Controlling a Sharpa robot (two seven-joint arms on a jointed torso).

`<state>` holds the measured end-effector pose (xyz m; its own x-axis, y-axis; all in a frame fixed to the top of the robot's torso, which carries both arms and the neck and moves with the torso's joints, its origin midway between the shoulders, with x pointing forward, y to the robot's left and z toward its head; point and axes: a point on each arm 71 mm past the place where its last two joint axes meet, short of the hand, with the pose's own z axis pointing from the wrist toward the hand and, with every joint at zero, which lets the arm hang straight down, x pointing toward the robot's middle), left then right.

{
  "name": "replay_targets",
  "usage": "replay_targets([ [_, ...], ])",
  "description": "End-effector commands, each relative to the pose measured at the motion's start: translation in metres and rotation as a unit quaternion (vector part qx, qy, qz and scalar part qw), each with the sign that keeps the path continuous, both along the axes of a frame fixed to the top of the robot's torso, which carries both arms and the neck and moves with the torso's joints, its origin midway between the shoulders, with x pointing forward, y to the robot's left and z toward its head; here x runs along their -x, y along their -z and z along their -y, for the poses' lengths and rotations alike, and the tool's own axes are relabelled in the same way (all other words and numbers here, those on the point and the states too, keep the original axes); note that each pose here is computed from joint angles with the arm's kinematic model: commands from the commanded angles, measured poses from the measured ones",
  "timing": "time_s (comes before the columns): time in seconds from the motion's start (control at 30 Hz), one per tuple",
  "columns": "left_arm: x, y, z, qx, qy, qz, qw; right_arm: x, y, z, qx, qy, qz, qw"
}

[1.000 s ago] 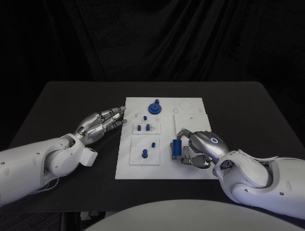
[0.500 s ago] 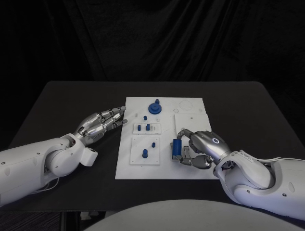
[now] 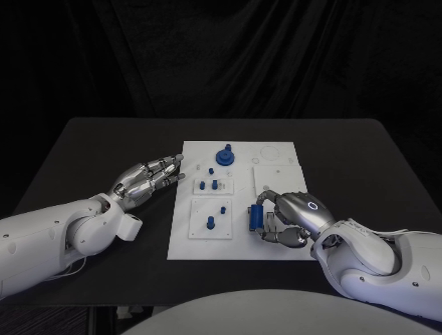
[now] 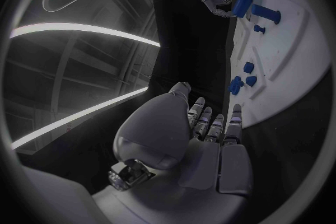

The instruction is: Assemble the parts on the task board

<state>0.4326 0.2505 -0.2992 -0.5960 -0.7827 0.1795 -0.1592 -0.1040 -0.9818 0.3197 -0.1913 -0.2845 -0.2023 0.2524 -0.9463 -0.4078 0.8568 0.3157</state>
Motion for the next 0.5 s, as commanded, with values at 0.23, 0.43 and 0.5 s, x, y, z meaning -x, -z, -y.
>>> replay_targets([
  [0.23,0.0006,0.0,0.0021,0.009,0.004,0.0,1.0,-0.0001,0.0062,0.0011,0.023,-0.004,-0.024,0.999],
  [0.43,0.0005,0.0002,0.002,0.008,0.004,0.0,1.0,-0.0012,0.0085,0.0024,0.033,-0.003,-0.031,0.999],
  [0.5,0.0005,0.0003,0.0022,0.008,0.004,0.0,1.0,-0.0016,0.0092,0.0025,0.036,-0.003,-0.032,0.999],
])
